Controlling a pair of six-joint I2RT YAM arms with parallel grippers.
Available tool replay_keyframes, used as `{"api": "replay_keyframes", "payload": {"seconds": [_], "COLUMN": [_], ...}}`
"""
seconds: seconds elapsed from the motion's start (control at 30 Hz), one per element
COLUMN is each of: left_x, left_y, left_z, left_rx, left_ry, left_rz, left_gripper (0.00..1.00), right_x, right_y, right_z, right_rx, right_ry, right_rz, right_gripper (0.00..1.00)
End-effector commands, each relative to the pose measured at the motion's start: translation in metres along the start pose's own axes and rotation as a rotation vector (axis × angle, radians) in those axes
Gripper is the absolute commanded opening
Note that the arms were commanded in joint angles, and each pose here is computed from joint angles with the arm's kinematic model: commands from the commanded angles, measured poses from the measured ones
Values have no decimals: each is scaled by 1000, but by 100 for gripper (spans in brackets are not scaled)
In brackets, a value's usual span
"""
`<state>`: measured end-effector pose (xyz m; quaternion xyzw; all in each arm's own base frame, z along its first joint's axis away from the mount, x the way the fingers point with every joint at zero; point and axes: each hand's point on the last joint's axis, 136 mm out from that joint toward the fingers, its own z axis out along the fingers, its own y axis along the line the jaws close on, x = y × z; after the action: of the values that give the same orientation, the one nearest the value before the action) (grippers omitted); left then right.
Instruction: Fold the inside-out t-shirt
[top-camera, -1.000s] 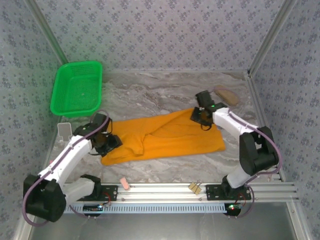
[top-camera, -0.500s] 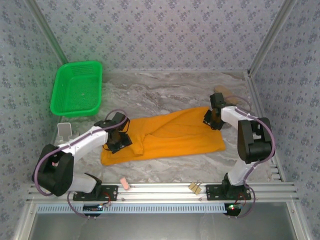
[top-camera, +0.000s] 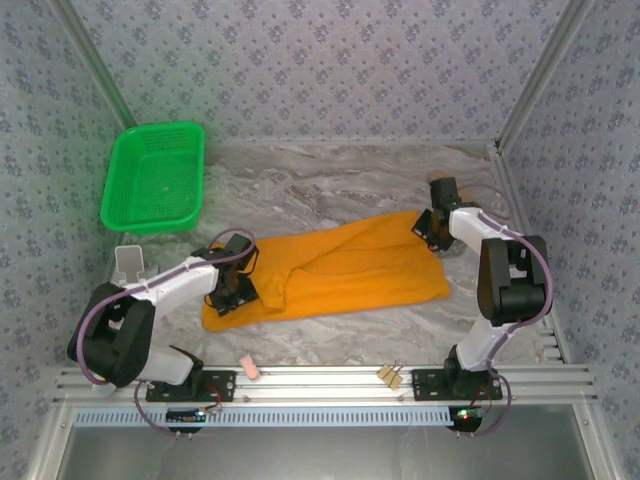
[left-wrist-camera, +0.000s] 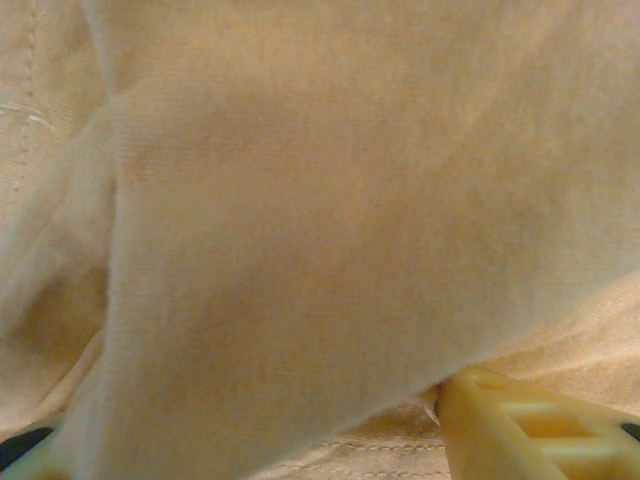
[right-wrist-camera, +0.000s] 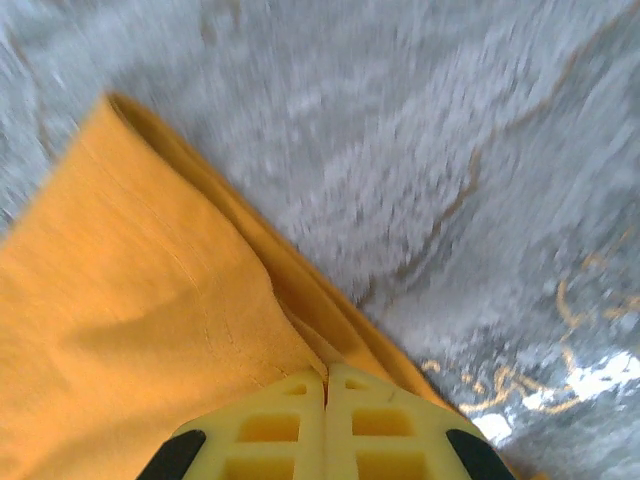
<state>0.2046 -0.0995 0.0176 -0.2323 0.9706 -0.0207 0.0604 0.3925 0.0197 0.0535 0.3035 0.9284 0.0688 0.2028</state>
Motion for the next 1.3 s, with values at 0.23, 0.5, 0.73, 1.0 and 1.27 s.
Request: {"api": "replay_keyframes", "payload": {"seconds": [0.23,0.5,0.73,1.0,1.27], "left_x": [11,14,15,28,22], "left_y": [20,5,21,38,24], "left_z": [13,-7,-7,6,-7], "left_rx": [-48,55,-8,-65,20], "left_ry": [44,83,103,168,172], "left_rz": [-38,-45,-69,-60,-13], "left_gripper": [56,57,53,52,57], "right_x": [-49,-20,-44,55,67], "right_y": [-18,-22,19,-31,-97], "right_z": [-9,-11,-72,-62,-45], "right_rx": [23,-41,-152,3,135], "right_ry": [-36,57,-23,16,74], "right_rz": [49,93,92,132,111], "right_gripper": [0,0,0,1,30]}}
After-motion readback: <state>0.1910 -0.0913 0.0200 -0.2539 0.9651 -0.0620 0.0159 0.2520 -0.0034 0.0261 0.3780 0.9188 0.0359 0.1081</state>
